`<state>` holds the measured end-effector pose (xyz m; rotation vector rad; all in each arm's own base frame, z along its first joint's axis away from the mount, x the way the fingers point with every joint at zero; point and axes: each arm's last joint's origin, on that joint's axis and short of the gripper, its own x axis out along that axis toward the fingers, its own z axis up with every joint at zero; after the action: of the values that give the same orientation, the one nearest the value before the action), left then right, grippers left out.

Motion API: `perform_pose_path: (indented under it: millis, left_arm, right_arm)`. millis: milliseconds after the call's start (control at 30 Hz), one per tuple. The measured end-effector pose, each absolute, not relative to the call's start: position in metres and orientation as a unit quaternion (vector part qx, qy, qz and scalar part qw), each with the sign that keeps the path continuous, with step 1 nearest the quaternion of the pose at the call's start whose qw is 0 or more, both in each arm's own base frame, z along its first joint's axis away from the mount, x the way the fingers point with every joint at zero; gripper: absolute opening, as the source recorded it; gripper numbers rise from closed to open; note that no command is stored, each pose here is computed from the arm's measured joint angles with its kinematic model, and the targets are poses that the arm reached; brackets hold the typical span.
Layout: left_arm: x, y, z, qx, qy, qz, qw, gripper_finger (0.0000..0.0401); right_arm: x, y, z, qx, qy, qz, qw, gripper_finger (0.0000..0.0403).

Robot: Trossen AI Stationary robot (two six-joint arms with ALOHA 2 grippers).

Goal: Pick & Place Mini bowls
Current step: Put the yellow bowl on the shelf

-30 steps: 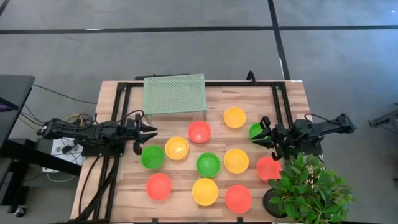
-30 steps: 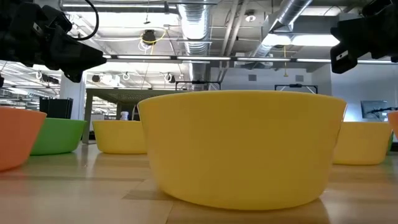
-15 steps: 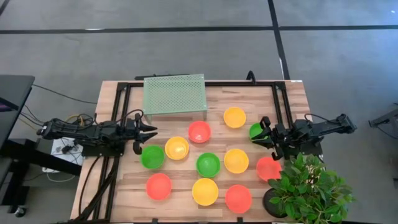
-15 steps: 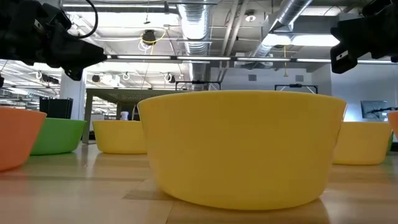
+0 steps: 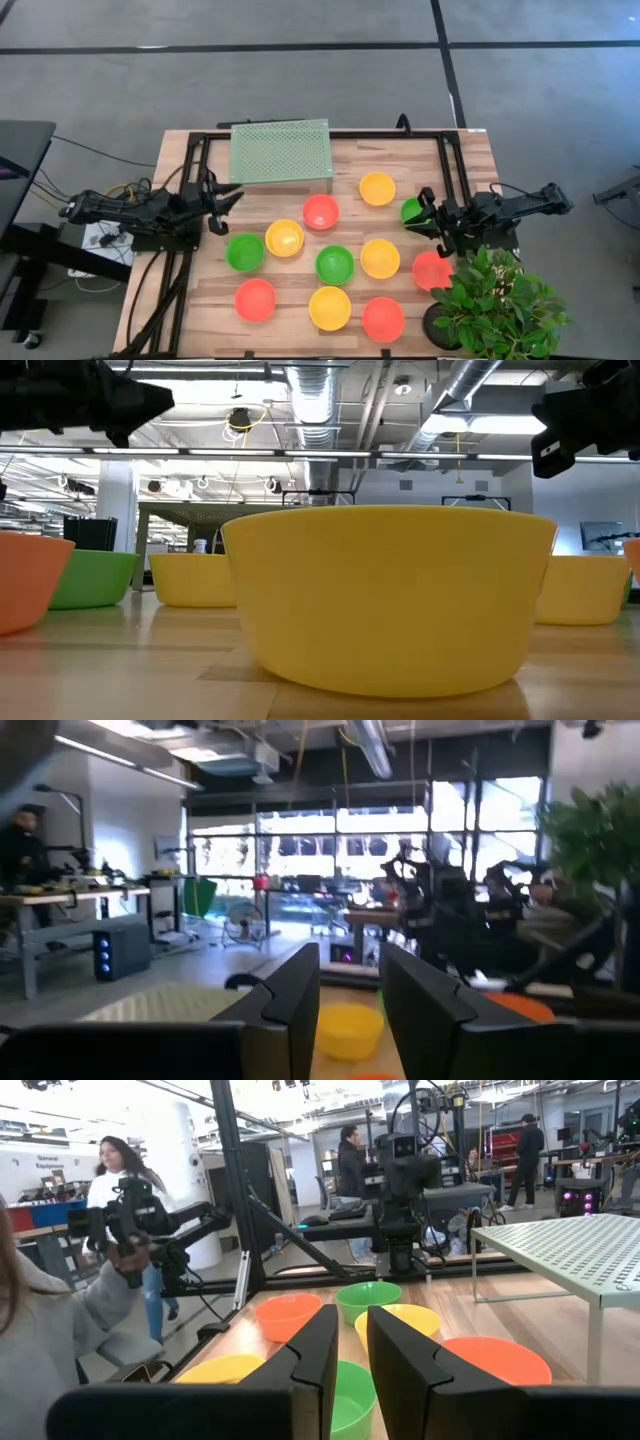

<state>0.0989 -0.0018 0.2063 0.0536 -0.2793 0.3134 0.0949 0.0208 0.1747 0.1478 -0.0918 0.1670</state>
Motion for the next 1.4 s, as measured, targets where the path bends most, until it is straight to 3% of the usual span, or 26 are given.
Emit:
perform_pose_path:
  millis: [667, 967, 1233, 1400]
  left_arm:
    - [0.166, -0.011, 0.285, 0.053, 0.033, 0.147, 0.987, 0.0108]
    - [0.166, -0.012, 0.268, -0.021, 0.115, 0.148, 0.982, 0.0108]
    - [0.166, -0.015, 0.255, -0.088, 0.135, 0.1, 0.982, 0.0108]
    - [0.165, -0.015, 0.244, -0.129, 0.144, 0.106, 0.975, 0.0108]
  right_arm:
    - [0.095, 0.021, 0.175, 0.075, -0.046, 0.083, 0.993, 0.0054]
    - [0.095, 0.02, 0.177, 0.088, -0.059, 0.077, 0.991, 0.0054]
    - [0.091, 0.013, 0.196, -0.015, -0.156, -0.051, 0.986, 0.0054]
    - [0.089, 0.014, 0.2, -0.012, -0.183, -0.022, 0.983, 0.0054]
